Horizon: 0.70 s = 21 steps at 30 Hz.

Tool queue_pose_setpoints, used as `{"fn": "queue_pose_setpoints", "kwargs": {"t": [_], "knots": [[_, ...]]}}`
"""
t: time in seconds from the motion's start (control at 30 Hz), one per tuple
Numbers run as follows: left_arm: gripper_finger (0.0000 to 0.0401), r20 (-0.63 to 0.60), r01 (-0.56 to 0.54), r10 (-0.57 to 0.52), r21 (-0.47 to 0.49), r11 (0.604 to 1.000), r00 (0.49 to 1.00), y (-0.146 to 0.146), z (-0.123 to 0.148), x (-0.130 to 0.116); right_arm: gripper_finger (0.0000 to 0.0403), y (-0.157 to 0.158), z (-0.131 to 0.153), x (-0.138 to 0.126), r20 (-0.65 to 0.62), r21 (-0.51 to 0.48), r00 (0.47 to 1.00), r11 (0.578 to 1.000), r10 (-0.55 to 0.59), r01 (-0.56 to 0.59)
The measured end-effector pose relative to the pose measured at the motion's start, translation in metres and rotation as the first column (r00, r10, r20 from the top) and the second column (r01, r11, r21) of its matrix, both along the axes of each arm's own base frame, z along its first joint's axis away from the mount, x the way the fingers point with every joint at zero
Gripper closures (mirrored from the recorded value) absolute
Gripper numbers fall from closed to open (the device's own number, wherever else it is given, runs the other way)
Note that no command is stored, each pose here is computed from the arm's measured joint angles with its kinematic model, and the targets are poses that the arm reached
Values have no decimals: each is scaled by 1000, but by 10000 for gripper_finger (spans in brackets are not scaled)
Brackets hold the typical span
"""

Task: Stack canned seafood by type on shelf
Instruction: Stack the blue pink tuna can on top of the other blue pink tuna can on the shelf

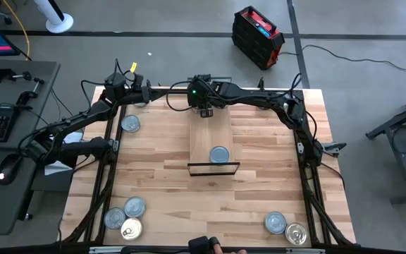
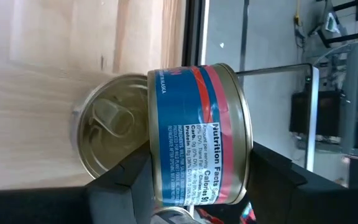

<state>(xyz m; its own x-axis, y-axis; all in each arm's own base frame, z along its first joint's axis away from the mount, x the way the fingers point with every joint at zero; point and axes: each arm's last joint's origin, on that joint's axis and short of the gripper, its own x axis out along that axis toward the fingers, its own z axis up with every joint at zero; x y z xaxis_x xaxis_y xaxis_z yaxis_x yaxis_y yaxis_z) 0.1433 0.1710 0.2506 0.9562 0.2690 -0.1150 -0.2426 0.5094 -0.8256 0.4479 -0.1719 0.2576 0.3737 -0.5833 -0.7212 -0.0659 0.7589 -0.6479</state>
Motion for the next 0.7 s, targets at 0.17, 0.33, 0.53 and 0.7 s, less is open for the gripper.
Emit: {"fn": "queue_pose_setpoints", "kwargs": {"t": [0.17, 0.33, 0.53, 0.7], "knots": [[401, -7, 1, -1, 24, 1000, 1000, 0, 0, 0, 221, 0, 1, 0, -12, -28, 1000, 1000, -7, 6], [401, -11, 2, -2, 36, 999, 1000, 0, 0, 0, 221, 0, -5, 0, -16, -35, 1000, 999, -14, 14], [401, -14, 3, -3, 46, 999, 1000, 0, 0, 0, 221, 2, -8, 1, -9, -44, 1000, 999, -8, 8], [401, -15, 4, -3, 51, 999, 1000, 0, 0, 0, 221, 5, -6, 6, 63, -26, 998, 1000, -6, 8]]}}
